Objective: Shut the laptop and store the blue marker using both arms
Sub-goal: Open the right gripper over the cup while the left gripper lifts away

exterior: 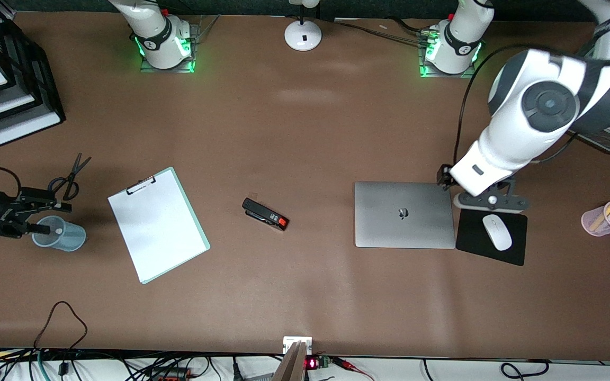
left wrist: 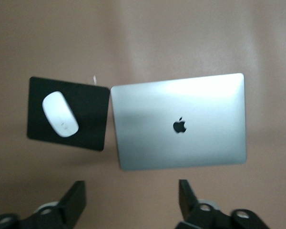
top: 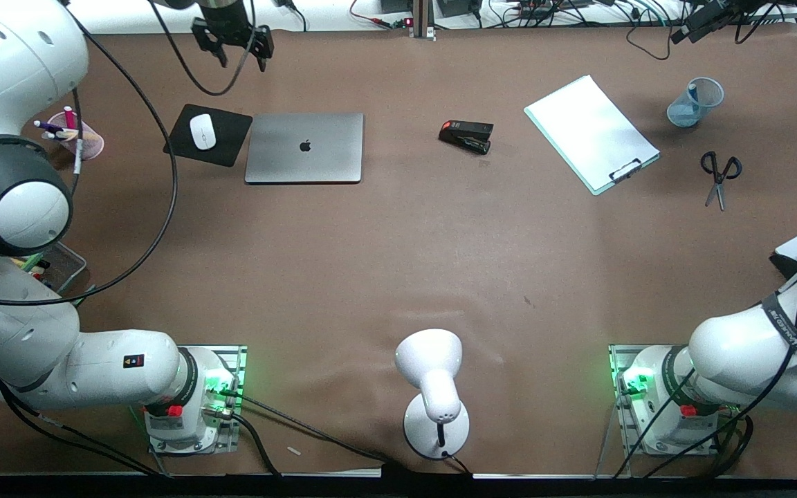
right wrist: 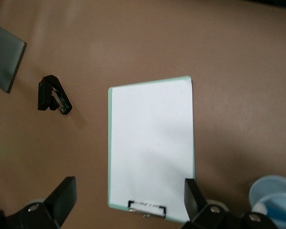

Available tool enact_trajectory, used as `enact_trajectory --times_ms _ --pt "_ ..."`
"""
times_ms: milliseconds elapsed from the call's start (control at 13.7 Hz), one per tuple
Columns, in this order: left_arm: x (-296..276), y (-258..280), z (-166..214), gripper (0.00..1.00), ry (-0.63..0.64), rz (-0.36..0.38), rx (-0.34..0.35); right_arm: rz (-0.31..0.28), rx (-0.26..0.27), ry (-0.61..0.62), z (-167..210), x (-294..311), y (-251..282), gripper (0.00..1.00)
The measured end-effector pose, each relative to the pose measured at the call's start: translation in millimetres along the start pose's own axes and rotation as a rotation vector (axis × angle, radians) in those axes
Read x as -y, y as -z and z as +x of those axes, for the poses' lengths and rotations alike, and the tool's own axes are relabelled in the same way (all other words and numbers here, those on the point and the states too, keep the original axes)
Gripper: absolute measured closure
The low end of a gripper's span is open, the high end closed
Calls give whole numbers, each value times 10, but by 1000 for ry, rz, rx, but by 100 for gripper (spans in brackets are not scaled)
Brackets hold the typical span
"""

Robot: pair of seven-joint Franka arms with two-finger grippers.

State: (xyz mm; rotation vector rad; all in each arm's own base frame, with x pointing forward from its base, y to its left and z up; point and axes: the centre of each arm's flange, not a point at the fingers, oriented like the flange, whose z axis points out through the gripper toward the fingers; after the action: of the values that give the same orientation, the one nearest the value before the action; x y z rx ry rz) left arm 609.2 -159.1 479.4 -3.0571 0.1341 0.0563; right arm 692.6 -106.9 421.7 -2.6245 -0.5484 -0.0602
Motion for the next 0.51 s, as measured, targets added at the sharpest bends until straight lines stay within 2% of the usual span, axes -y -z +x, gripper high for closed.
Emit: enact_trajectory --times_ms 73,293,512 --pt "32 112 -25 0 2 5 13 -23 41 -69 51 189 6 0" --pt "-4 421 -88 0 -15 9 40 -119 144 -225 181 669 -90 0" --pt "-48 716 -197 0 -28 17 81 -190 202 -354 207 967 -211 0"
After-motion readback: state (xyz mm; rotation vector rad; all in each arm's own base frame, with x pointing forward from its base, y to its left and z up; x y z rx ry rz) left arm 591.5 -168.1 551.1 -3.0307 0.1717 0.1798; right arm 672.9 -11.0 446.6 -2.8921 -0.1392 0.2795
